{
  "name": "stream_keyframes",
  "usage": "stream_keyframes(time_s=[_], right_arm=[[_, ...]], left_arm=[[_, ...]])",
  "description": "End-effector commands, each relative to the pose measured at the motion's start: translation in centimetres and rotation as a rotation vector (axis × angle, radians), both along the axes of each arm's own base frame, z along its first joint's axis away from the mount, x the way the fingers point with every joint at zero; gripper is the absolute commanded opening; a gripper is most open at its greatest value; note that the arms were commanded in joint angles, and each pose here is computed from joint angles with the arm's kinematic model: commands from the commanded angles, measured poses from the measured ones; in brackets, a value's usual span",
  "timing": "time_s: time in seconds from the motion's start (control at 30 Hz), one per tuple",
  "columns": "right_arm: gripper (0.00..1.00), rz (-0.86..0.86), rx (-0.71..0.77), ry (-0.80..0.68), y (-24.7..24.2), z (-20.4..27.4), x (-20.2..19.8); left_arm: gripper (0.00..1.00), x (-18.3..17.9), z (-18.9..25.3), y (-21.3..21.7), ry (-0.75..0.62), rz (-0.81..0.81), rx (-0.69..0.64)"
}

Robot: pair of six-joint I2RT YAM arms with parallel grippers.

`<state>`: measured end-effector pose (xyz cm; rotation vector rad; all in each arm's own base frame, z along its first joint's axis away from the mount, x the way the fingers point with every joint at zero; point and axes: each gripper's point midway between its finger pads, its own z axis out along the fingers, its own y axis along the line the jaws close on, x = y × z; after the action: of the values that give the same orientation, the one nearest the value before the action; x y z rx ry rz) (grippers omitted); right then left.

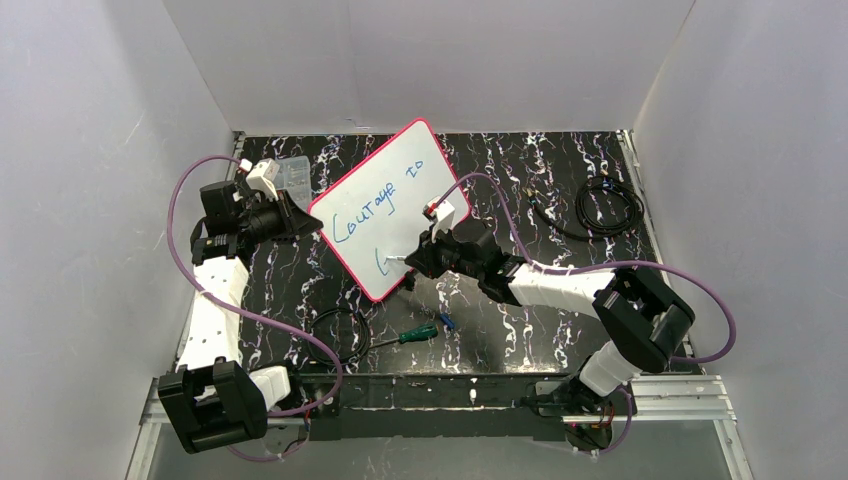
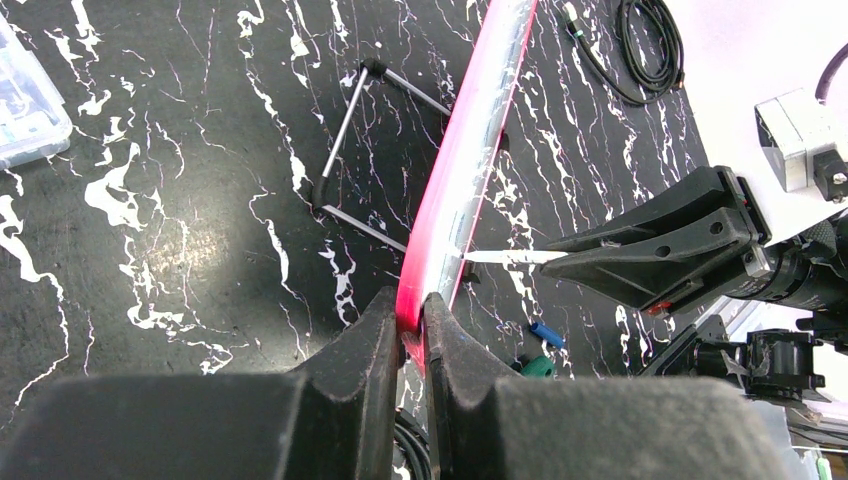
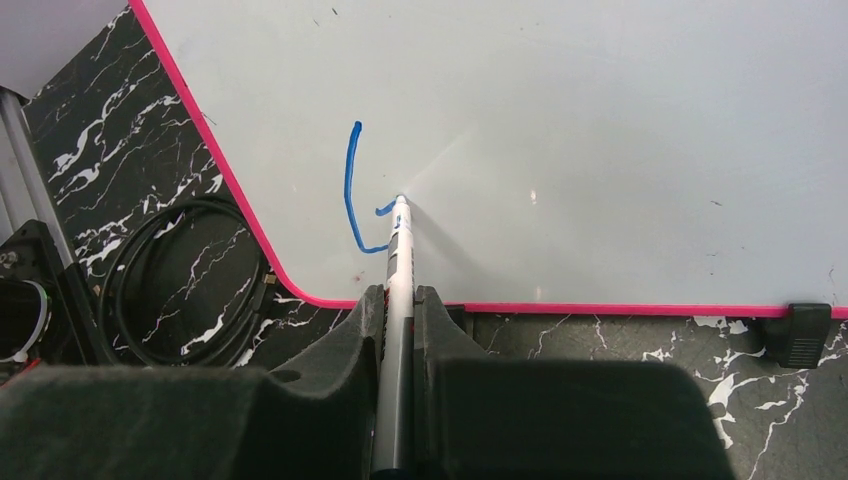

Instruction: Write a sentence on the whiteboard

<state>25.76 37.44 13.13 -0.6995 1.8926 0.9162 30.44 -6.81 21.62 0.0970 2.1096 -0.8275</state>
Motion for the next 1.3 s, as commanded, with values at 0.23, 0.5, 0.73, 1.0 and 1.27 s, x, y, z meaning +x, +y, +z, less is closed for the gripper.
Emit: stream_keyframes(time_s=[0.23, 0.5, 0.73, 1.0, 1.27], right_arm=[[0.01, 0.049, 0.089, -0.070, 1.6, 3.4, 0.5], [0.01, 0.052, 0.052, -0.039, 1.0, 1.8, 0.0], [0.01, 0.049, 0.012, -0.015, 0.6, 0.2, -0.4], [0.01, 0.053, -0.016, -0.005, 0.7, -0.8, -0.3], [0.01, 0.051, -0.051, 0.002, 0.1, -1.6, -0.7]], left_arm=[[0.00, -0.4, -0.4, 0.1, 0.002, -0.006, 0.024], [0.00, -0.3, -0.4, 0.1, 0.003, -0.007, 0.024], [0.00, -0.3, -0.4, 0.0, 0.003, -0.007, 0.024], [0.00, -0.3, -0.4, 0.0, 0.002, -0.007, 0.025], [0.00, -0.3, -0.4, 0.0, 0.002, -0.007, 0.024]])
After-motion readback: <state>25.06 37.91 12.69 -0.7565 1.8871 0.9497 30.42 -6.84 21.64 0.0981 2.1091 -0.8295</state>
